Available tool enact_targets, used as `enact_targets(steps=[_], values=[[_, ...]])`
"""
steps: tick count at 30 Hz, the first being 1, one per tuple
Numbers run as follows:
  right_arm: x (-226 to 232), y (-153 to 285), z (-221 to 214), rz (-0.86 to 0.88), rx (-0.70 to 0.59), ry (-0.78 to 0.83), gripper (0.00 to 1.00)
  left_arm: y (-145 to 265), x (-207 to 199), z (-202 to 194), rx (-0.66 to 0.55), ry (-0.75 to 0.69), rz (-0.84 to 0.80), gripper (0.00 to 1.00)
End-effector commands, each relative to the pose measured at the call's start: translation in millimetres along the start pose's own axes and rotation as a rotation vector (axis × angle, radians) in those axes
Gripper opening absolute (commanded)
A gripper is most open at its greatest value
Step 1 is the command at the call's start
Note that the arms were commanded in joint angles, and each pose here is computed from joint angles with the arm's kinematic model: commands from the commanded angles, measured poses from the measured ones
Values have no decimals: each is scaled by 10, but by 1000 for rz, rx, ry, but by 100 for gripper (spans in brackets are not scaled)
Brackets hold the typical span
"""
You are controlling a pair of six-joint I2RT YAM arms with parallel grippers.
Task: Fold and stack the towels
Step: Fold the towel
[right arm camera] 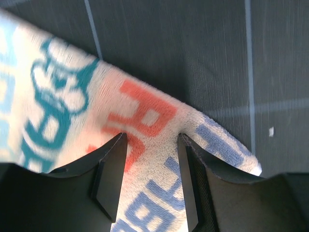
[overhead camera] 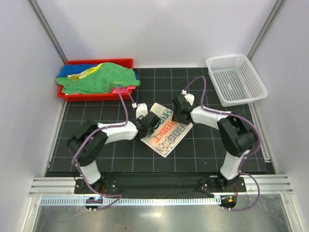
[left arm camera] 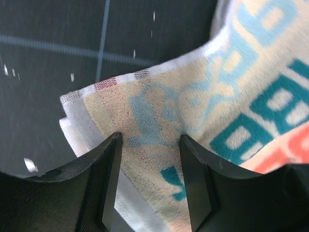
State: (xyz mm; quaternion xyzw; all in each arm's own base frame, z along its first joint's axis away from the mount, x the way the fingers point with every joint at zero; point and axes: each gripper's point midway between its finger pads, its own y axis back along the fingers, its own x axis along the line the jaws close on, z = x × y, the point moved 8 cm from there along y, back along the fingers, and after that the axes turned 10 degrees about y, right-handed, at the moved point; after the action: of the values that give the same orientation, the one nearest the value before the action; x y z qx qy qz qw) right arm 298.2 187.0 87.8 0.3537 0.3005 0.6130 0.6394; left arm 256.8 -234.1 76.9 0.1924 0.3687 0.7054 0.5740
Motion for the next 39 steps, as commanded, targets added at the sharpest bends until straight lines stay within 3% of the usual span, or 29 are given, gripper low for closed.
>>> enact_targets(steps=[1,7,11,19,25,31,35,39], values=[[10,-161,171,23,37,114,54,154,268,-611,162,24,56,55],[310,-354,489,113,41,225,55,495,171,-991,177,158,-17,56],[388,-381,612,151,32,330,55,630,135,-1025,166,221,-40,60],[297,-230,610,168,10,429,56,892,168,-530,10,241,-80,72],[266,132,788,152,-80,328,55,789,96,67,-54,169,-132,73],[237,468,975,130,-146,227,56,599,-71,590,-57,8,-155,76],[79,475,920,10,-120,214,56,345,-132,770,0,-61,-176,77],[-15,343,795,2,-100,207,56,141,-155,841,55,-134,-208,77]])
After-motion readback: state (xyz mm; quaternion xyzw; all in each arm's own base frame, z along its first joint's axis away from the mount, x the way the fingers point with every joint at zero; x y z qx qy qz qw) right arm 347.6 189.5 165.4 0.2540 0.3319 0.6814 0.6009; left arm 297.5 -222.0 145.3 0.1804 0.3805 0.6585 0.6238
